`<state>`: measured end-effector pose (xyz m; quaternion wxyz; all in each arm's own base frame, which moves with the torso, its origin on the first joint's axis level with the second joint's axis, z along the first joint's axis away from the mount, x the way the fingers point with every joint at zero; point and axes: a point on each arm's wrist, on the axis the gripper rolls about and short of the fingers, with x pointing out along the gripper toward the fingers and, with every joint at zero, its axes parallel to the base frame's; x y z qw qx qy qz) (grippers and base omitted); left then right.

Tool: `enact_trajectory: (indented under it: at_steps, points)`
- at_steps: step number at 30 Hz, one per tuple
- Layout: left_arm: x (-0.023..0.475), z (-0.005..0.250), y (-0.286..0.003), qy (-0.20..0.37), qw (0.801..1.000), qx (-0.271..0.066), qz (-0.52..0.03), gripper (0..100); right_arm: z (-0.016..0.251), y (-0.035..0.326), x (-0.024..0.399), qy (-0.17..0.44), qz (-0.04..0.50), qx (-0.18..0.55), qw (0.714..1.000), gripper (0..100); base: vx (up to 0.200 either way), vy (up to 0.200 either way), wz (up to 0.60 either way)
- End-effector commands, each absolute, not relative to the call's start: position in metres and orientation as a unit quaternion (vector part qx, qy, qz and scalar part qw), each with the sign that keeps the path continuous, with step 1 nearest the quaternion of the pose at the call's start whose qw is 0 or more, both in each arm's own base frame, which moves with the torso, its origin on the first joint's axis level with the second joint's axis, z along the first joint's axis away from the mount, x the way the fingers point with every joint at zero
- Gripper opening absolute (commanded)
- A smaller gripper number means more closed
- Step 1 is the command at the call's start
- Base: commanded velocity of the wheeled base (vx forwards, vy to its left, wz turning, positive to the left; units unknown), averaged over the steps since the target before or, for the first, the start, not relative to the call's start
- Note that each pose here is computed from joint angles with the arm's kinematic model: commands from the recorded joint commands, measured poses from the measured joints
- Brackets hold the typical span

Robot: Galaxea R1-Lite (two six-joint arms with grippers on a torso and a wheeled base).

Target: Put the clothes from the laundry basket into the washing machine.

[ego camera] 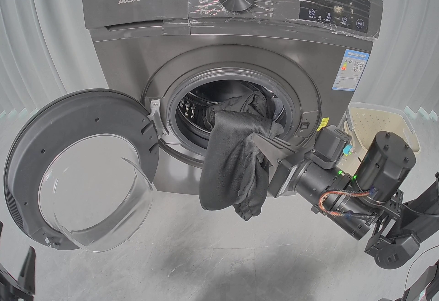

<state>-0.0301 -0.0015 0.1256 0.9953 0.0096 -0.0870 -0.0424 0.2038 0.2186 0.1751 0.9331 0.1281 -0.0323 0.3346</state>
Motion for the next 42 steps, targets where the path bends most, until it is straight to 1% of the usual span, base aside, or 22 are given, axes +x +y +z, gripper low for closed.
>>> enact_trajectory:
  at_steps: [1,3,6,7,8,9,11,14,19,23,26,27,31,33,37,42]
  points:
    - [0.007,0.204,-0.007,-0.04,0.98,0.012,-0.197,100,0.173,0.226,0.21,-0.03,0.335,0.127,0.933,0,0.0,0.0,0.0]
    - [0.031,0.198,-0.011,0.016,0.975,0.015,-0.222,100,0.171,0.227,0.212,-0.028,0.333,0.125,0.934,0,0.0,0.0,0.0]
    - [0.071,0.191,-0.018,0.073,0.967,0.016,-0.242,100,0.173,0.227,0.215,-0.032,0.331,0.127,0.935,0,0.0,0.0,0.0]
    - [0.084,0.188,-0.021,0.077,0.965,0.021,-0.249,100,0.174,0.228,0.216,-0.034,0.331,0.128,0.934,0,0.0,0.0,0.0]
    - [0.086,0.187,-0.021,0.078,0.965,0.023,-0.25,100,0.174,0.228,0.216,-0.035,0.33,0.128,0.935,0,0.0,0.0,0.0]
    - [0.103,0.184,-0.025,0.072,0.962,0.035,-0.26,100,0.172,0.23,0.219,-0.034,0.328,0.128,0.935,0,0.0,0.0,0.0]
    - [0.126,0.178,-0.037,0.076,0.954,0.047,-0.287,100,0.17,0.233,0.224,-0.034,0.326,0.126,0.936,0,0.0,0.0,0.0]
    - [0.138,0.17,-0.051,0.099,0.942,0.047,-0.316,100,0.167,0.237,0.228,-0.032,0.324,0.123,0.938,0,0.0,0.0,0.0]
    - [0.156,0.153,-0.063,0.149,0.928,0.052,-0.337,100,0.168,0.242,0.237,-0.04,0.319,0.127,0.939,0,0.0,0.0,0.0]
    - [0.167,0.146,-0.071,0.16,0.923,0.053,-0.346,100,0.171,0.244,0.244,-0.046,0.313,0.129,0.94,0,0.0,0.0,0.0]
    - [0.172,0.143,-0.079,0.157,0.918,0.055,-0.36,100,0.171,0.244,0.25,-0.045,0.307,0.128,0.942,0,0.0,0.0,0.0]
    - [0.175,0.14,-0.085,0.159,0.913,0.055,-0.371,100,0.172,0.244,0.254,-0.047,0.301,0.128,0.944,0,0.0,0.0,0.0]
    - [0.18,0.131,-0.092,0.173,0.907,0.06,-0.38,100,0.174,0.245,0.258,-0.051,0.297,0.13,0.945,0,0.0,0.0,0.0]
    - [0.186,0.124,-0.101,0.183,0.899,0.06,-0.392,100,0.172,0.244,0.26,-0.044,0.289,0.127,0.948,0,0.0,0.0,0.0]
    - [0.191,0.117,-0.111,0.18,0.892,0.062,-0.411,100,0.171,0.245,0.26,-0.041,0.281,0.126,0.951,0,0.0,0.0,0.0]
    - [0.194,0.114,-0.126,0.173,0.878,0.059,-0.443,100,0.171,0.246,0.26,-0.042,0.274,0.128,0.952,0,0.0,0.0,0.0]
